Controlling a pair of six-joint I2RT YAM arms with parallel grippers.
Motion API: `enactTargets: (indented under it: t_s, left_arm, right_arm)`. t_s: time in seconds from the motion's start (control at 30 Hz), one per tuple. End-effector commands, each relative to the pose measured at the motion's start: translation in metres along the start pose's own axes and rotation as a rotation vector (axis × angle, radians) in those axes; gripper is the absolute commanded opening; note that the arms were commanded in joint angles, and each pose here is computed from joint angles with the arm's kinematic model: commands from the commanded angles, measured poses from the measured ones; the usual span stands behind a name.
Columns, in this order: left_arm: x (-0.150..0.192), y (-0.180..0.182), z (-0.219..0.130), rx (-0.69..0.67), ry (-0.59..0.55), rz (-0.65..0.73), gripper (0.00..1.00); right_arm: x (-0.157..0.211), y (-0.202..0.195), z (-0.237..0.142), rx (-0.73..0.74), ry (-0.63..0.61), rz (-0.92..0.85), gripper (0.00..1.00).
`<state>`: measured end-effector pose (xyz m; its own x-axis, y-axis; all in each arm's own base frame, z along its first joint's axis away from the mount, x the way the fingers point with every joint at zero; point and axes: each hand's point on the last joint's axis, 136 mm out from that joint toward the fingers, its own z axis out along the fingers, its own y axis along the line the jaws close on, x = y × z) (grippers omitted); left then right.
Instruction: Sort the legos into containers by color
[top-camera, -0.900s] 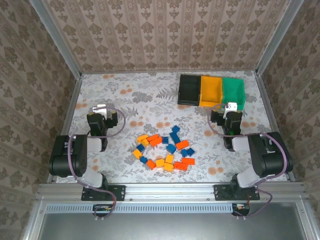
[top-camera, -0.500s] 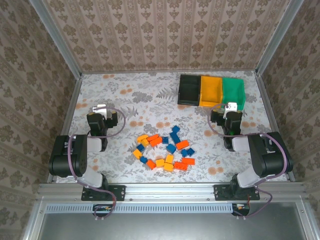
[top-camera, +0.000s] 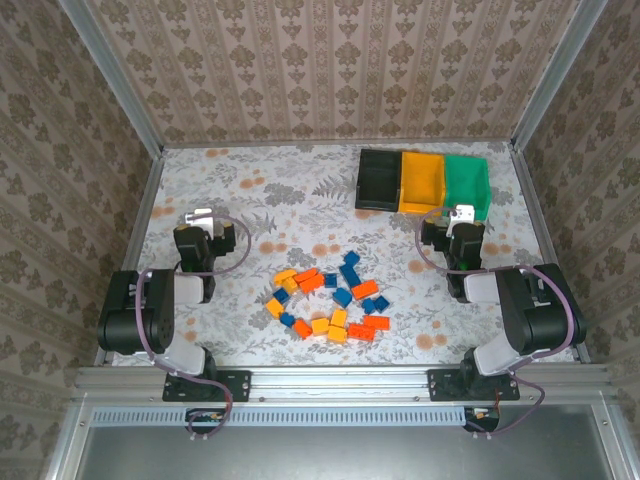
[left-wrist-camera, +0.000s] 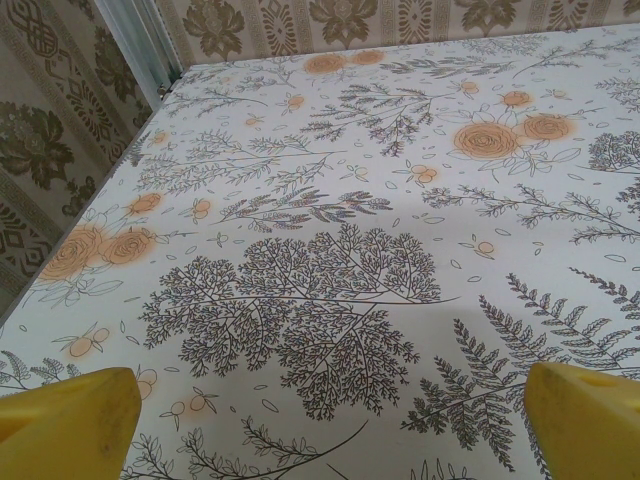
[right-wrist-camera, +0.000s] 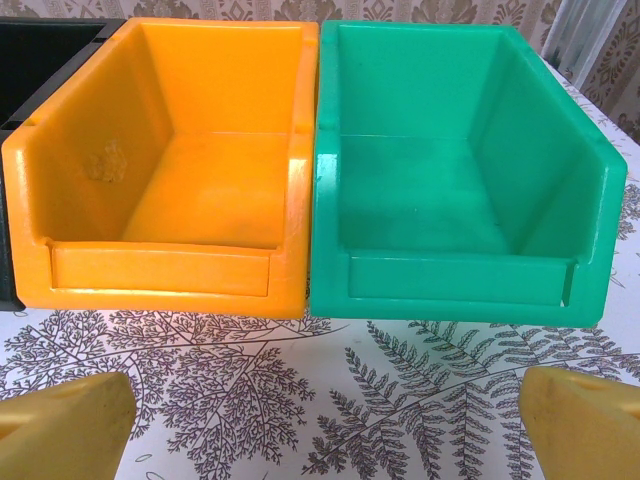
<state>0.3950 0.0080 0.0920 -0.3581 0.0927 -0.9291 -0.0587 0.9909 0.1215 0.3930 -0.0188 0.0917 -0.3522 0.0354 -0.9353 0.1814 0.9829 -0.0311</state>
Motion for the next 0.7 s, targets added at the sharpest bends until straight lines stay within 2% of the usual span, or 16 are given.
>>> enactTargets:
  t_s: [0.0,0.37,0.43,0.57,0.67]
  left_arm:
    - [-0.004,0.000,0.001,0.007,-0.014,-0.008,1.00]
    - [-0.005,0.000,0.001,0.003,-0.019,-0.004,1.00]
    - [-0.011,0.001,-0.002,-0.015,-0.012,0.010,1.00]
    - [-0.036,0.005,-0.008,-0.033,0.045,0.020,1.00]
    - [-0.059,0.011,-0.016,-0.057,-0.002,-0.010,1.00]
  right_arm:
    - [-0.008,0.001,0.000,-0.011,-0.030,0.006,1.00]
    - [-0.010,0.000,-0.001,-0.009,-0.037,0.007,1.00]
    - [-0.018,-0.001,-0.004,0.016,-0.037,-0.002,1.00]
    - [-0.037,-0.001,-0.006,0.049,0.066,-0.029,1.00]
    - [-0.059,-0.008,-0.014,0.094,0.053,0.020,1.00]
